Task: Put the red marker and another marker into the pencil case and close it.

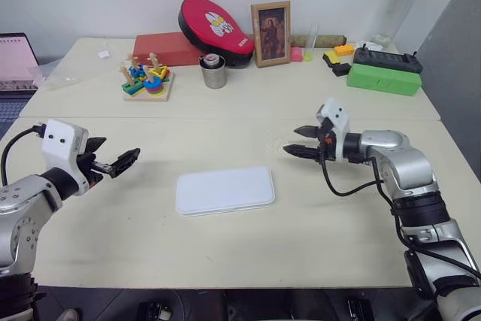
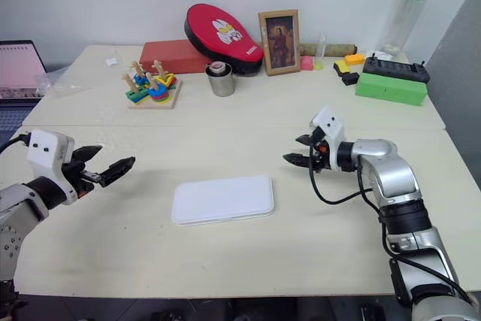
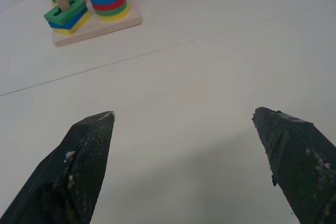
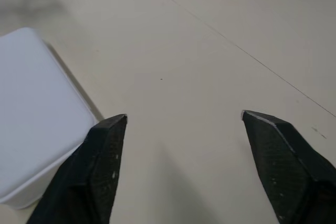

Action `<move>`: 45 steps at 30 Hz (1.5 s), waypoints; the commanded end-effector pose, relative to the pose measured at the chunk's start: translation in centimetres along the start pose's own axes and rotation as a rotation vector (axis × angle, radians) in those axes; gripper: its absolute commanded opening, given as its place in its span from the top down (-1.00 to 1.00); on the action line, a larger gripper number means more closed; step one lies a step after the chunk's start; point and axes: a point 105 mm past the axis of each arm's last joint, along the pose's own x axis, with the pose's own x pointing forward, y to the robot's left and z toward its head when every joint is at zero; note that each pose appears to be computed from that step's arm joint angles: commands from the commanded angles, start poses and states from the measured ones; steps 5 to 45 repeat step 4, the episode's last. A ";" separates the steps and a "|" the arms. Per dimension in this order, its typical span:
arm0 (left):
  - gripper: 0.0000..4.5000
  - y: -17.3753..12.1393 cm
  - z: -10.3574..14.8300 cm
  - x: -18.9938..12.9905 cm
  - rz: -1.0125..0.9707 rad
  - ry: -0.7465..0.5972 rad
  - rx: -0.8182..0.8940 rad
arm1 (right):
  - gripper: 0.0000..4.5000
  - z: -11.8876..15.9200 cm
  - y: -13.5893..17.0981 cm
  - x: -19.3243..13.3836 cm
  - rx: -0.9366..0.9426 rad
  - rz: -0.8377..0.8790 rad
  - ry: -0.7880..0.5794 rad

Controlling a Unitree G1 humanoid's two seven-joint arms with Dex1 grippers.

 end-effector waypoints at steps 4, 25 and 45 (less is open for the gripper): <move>-1.00 0.3 0.8 0.0 0.002 -0.043 0.023 | -0.98 0.8 -0.3 -1.0 -0.007 -0.035 -0.043; -1.00 0.3 0.8 0.0 0.002 -0.043 0.023 | -0.98 0.8 -0.3 -1.0 -0.007 -0.035 -0.043; -1.00 0.3 0.8 0.0 0.002 -0.043 0.023 | -0.98 0.8 -0.3 -1.0 -0.007 -0.035 -0.043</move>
